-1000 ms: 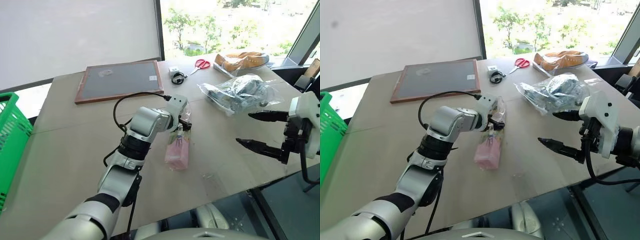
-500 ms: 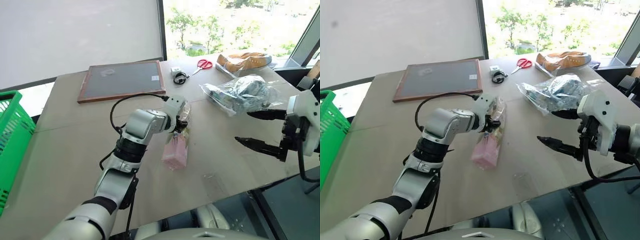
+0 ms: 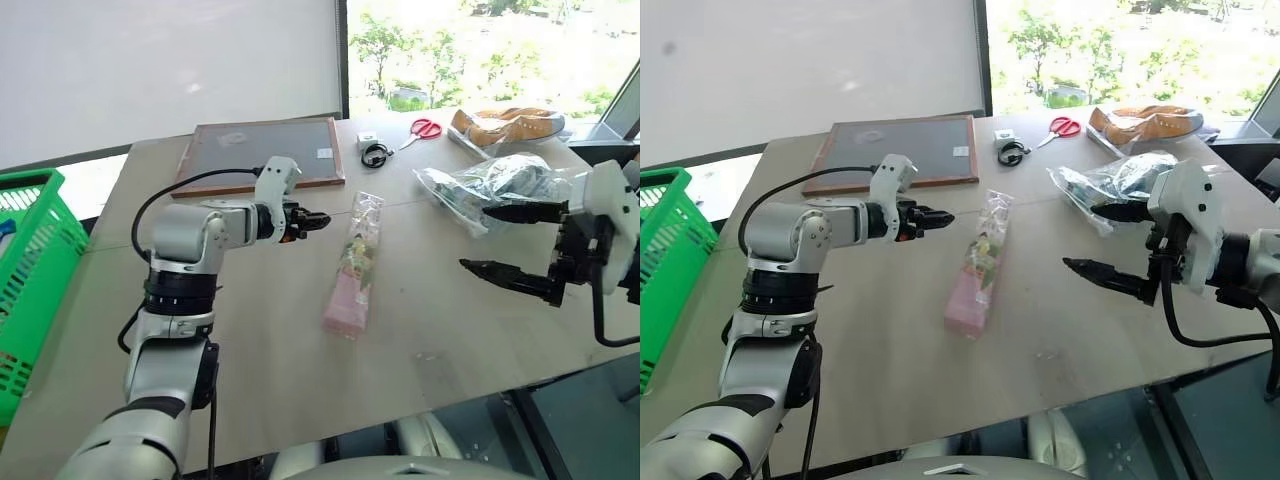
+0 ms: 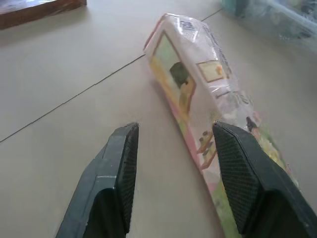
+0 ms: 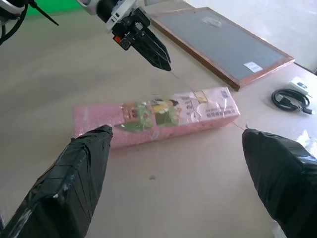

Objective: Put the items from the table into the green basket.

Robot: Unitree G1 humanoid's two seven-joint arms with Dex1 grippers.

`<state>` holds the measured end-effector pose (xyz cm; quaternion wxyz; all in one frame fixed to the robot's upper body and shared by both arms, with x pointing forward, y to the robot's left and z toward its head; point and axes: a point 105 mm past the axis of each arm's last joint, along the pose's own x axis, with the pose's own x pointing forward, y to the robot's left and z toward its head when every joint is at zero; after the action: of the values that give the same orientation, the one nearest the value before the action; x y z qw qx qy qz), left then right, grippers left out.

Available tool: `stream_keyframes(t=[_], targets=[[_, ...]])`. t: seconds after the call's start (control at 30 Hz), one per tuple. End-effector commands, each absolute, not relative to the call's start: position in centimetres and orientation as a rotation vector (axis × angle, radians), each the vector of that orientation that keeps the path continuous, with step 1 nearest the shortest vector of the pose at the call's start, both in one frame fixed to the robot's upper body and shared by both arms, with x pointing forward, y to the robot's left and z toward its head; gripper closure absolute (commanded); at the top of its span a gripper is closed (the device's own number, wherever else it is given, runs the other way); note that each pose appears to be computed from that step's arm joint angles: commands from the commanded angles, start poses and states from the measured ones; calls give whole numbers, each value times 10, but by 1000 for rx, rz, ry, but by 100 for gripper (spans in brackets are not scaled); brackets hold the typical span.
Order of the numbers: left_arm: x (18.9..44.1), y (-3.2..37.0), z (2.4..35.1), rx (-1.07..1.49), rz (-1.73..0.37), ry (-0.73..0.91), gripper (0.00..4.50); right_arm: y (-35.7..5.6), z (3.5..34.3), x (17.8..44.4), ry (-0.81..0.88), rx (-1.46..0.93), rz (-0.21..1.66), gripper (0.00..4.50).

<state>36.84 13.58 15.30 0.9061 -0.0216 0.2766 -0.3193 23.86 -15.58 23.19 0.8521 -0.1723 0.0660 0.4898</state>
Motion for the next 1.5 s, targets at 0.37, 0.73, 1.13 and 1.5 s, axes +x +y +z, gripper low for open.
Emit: stream_keyframes(t=[0.37,0.73,1.13,1.5], targets=[[334,76,126,-51,-818,706,5,-154,240,240,93,-387,1042,0],[333,49,92,-5,-859,813,5,-157,236,232,111,-384,1024,0],[332,40,63,91,-878,836,5,-165,228,224,177,-389,1022,0],[333,50,75,51,-873,782,5,-163,220,220,218,-392,1081,0]])
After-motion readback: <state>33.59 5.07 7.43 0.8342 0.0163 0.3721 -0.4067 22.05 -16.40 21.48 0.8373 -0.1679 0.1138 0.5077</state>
